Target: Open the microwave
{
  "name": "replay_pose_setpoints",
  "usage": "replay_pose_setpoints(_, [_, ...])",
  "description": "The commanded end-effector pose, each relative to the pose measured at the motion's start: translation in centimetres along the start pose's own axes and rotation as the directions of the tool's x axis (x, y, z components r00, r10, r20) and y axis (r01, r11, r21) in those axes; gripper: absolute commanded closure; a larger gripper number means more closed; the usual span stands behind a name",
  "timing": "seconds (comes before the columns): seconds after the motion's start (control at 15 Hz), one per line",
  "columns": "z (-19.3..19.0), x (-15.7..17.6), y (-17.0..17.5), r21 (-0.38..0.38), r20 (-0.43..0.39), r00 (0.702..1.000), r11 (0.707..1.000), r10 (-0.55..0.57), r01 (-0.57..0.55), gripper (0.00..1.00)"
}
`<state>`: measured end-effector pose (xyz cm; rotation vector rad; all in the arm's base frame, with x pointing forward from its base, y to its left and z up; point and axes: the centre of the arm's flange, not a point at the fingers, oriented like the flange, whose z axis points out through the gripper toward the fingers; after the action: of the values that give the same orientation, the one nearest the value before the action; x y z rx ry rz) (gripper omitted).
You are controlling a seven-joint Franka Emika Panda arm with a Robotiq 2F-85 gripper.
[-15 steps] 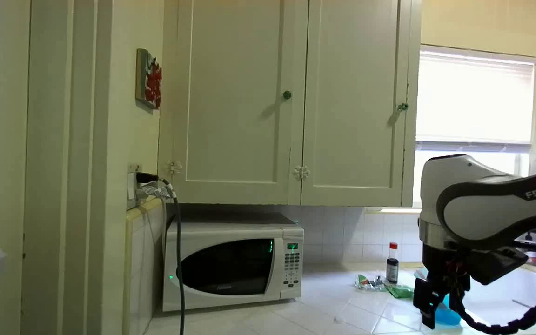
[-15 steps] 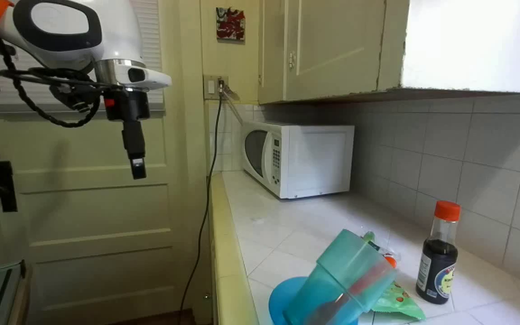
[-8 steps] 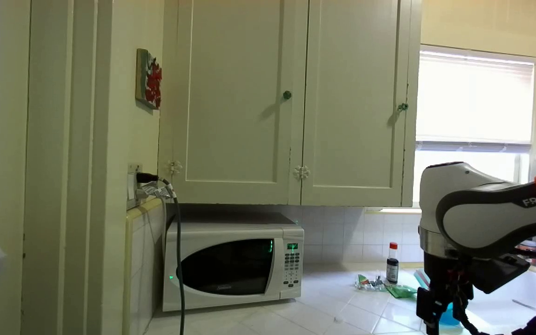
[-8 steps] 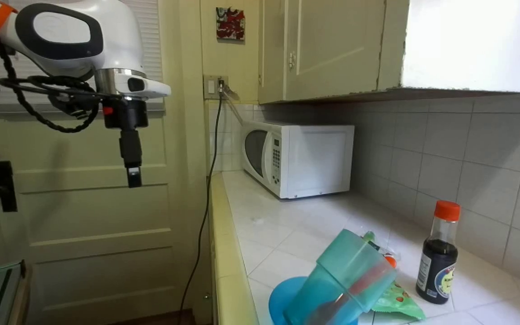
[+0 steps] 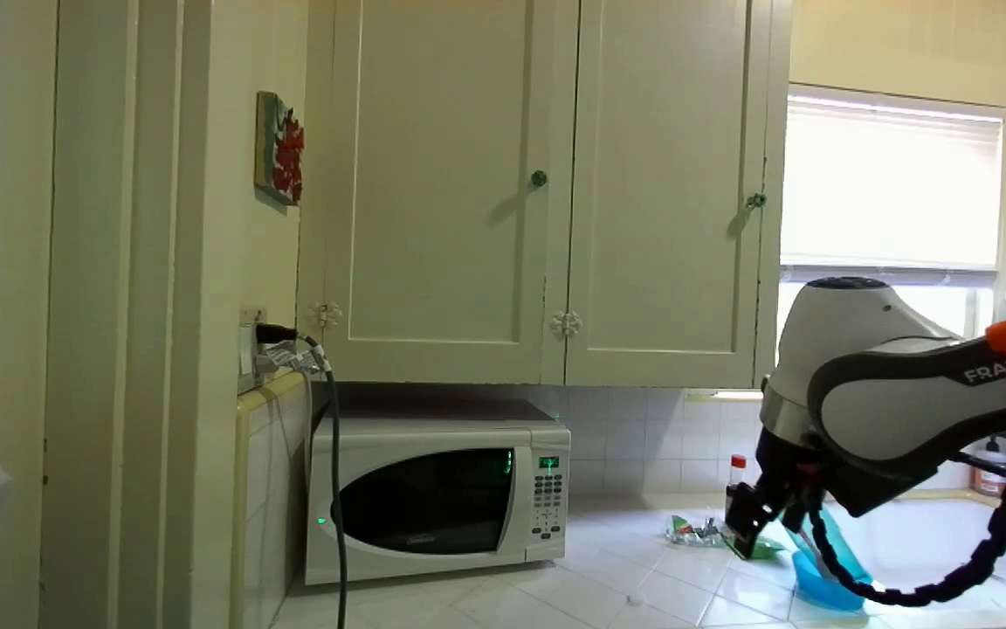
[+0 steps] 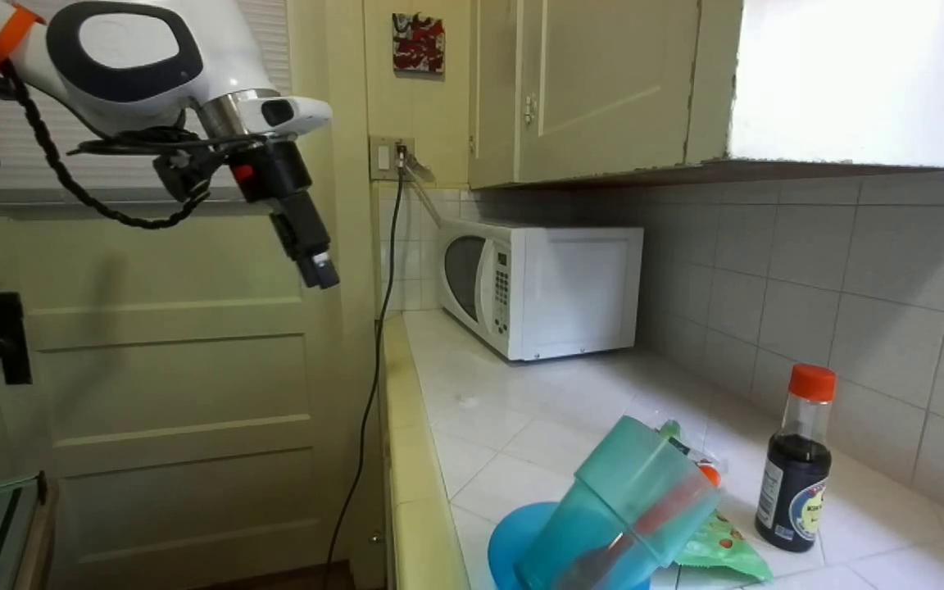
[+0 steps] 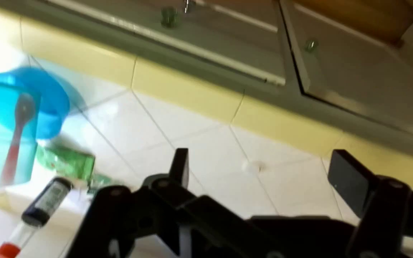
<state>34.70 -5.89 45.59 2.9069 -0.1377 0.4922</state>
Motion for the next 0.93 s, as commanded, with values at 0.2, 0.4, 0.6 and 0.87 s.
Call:
replay_pose_setpoints(0.2, [1.8,10.8,-4.4,-0.046,-0.339,0.940,0.999,-0.028,0.013,0.00])
replay_pose_setpoints(0.4, [2.4,14.4,-7.9,-0.179,-0.360,0.930,0.984,-0.070,0.005,0.00])
replay_pose_setpoints(0.6, [1.6,16.1,-10.3,-0.311,-0.314,0.944,0.951,-0.103,0.001,0.00])
replay_pose_setpoints(0.87, [0.0,15.0,-10.2,-0.337,-0.313,0.943,0.942,-0.113,0.001,0.00])
